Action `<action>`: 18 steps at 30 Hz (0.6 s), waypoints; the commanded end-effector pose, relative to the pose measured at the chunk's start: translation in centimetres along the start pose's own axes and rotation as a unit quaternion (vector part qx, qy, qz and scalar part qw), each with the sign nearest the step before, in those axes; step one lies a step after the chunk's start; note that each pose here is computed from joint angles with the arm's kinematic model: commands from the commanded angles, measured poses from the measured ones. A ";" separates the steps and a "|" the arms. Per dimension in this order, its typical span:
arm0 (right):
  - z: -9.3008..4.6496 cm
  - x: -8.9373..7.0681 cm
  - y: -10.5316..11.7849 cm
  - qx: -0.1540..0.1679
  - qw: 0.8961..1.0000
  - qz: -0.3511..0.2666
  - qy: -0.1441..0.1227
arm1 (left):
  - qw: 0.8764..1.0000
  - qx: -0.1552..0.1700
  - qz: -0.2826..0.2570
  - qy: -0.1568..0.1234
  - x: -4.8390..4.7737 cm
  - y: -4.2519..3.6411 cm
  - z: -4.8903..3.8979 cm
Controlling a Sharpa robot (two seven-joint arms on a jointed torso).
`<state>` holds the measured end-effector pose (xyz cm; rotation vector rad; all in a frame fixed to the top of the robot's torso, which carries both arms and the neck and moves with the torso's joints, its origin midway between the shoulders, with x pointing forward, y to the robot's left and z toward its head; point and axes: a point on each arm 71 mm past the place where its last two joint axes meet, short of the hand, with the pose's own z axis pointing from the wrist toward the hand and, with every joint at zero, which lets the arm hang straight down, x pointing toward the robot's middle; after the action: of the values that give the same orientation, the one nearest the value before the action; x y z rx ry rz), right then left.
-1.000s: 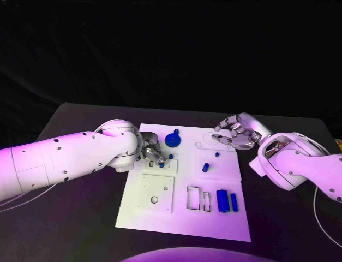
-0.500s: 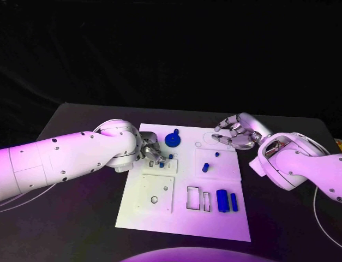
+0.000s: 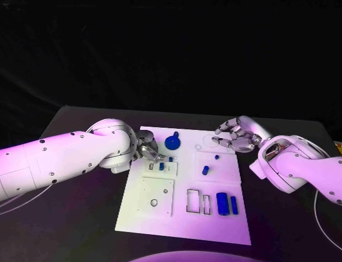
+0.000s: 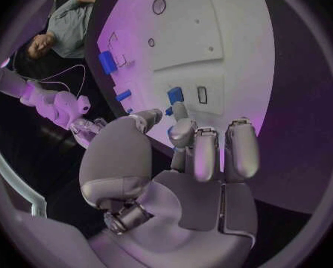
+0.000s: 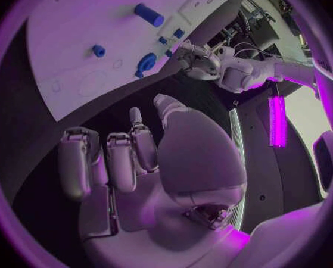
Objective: Assemble the parts on the task board
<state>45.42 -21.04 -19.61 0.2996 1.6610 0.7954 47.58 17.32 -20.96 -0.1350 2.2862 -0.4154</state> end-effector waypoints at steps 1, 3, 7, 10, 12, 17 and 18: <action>0.0 0.1 0.0 -0.006 1.000 -0.005 0.004 | 1.000 0.001 -0.026 0.004 -0.43 0.04 -0.49; 0.0 0.0 0.0 -0.005 1.000 -0.005 0.004 | 0.999 0.000 -0.032 0.004 -0.88 0.23 -0.79; 0.0 0.0 -0.1 -0.004 1.000 -0.005 0.003 | 0.999 -0.003 -0.035 -0.004 -2.44 0.63 -1.39; 0.0 0.0 -0.2 -0.004 1.000 -0.006 0.003 | 0.999 -0.009 -0.027 -0.016 -3.75 0.92 -1.42; 0.0 0.0 -0.2 -0.004 1.000 -0.006 0.003 | 0.999 -0.014 -0.022 -0.021 -4.47 1.17 -1.23; 0.0 0.0 -0.1 -0.004 1.000 -0.006 0.003 | 0.999 -0.023 -0.021 -0.029 -5.54 1.73 -0.60; 0.0 0.0 -0.1 -0.004 1.000 -0.006 0.004 | 0.999 -0.025 -0.021 -0.031 -5.71 1.83 -0.41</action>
<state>45.48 -21.28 -19.67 0.3016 1.6604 0.7890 51.07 20.60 -17.30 -0.2554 2.2193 -0.3732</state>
